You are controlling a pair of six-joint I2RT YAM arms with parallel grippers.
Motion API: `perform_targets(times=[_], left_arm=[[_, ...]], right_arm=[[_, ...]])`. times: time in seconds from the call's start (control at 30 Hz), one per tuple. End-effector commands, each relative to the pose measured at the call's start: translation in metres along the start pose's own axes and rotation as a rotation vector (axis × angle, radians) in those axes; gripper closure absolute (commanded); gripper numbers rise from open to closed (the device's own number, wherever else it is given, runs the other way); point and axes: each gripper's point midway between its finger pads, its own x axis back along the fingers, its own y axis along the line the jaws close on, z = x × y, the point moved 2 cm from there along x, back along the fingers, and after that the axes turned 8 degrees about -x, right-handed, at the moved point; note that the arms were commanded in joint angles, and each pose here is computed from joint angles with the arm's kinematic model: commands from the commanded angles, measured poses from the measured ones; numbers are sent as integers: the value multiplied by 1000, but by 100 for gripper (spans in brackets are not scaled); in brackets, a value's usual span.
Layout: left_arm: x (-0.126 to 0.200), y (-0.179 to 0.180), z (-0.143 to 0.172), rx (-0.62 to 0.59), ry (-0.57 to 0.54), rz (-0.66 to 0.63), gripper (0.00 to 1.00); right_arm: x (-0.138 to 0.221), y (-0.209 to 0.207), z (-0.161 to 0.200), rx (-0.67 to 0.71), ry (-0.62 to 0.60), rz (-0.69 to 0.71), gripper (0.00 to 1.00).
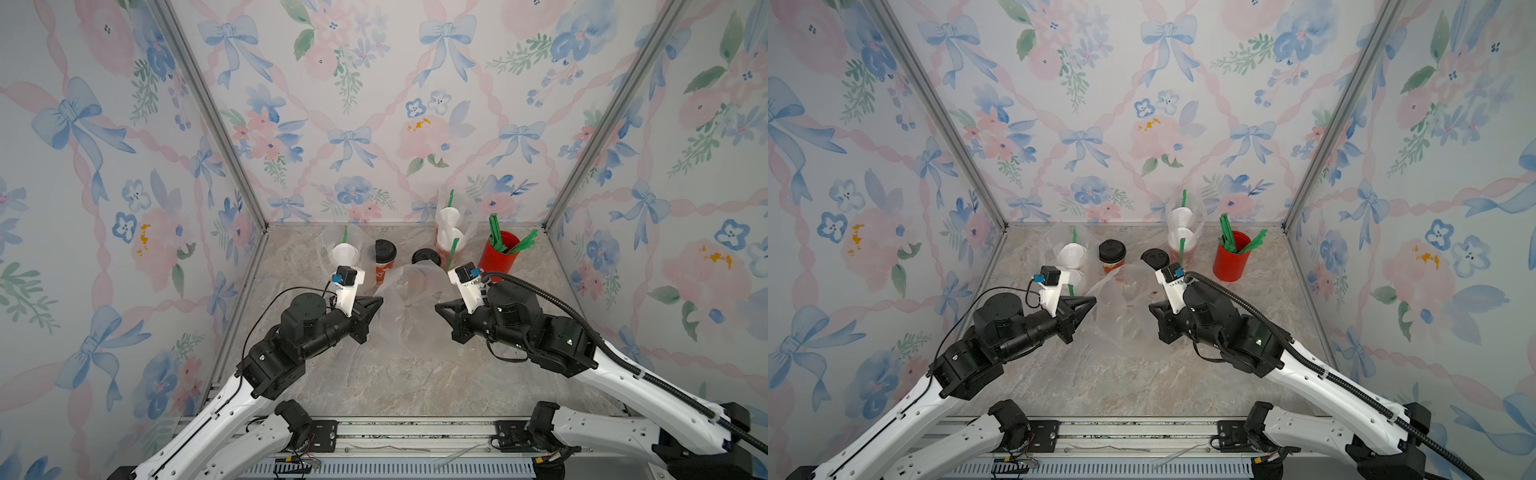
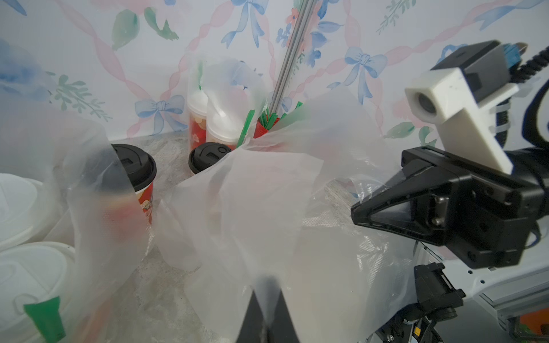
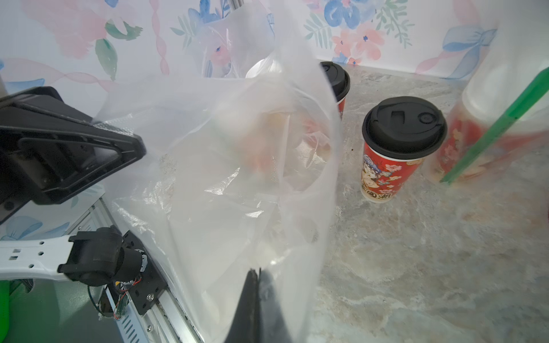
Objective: Pack milk tea into plastic carrier bags
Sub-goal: Adjust the plastic carrier bag at the center of the board.
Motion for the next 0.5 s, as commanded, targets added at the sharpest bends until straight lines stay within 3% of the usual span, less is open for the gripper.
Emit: perform_targets(times=[0.0,0.27,0.47], left_arm=[[-3,4,9,100,118,-43,100],[-26,29,49,221,407,-202,100],[-28,47,52,267,433,-246,100]], right_arm=[[-4,8,3,-58,96,20,100],[-38,8,13,-164,231,76,100],[-56,-1,28,-209,282,101,100]])
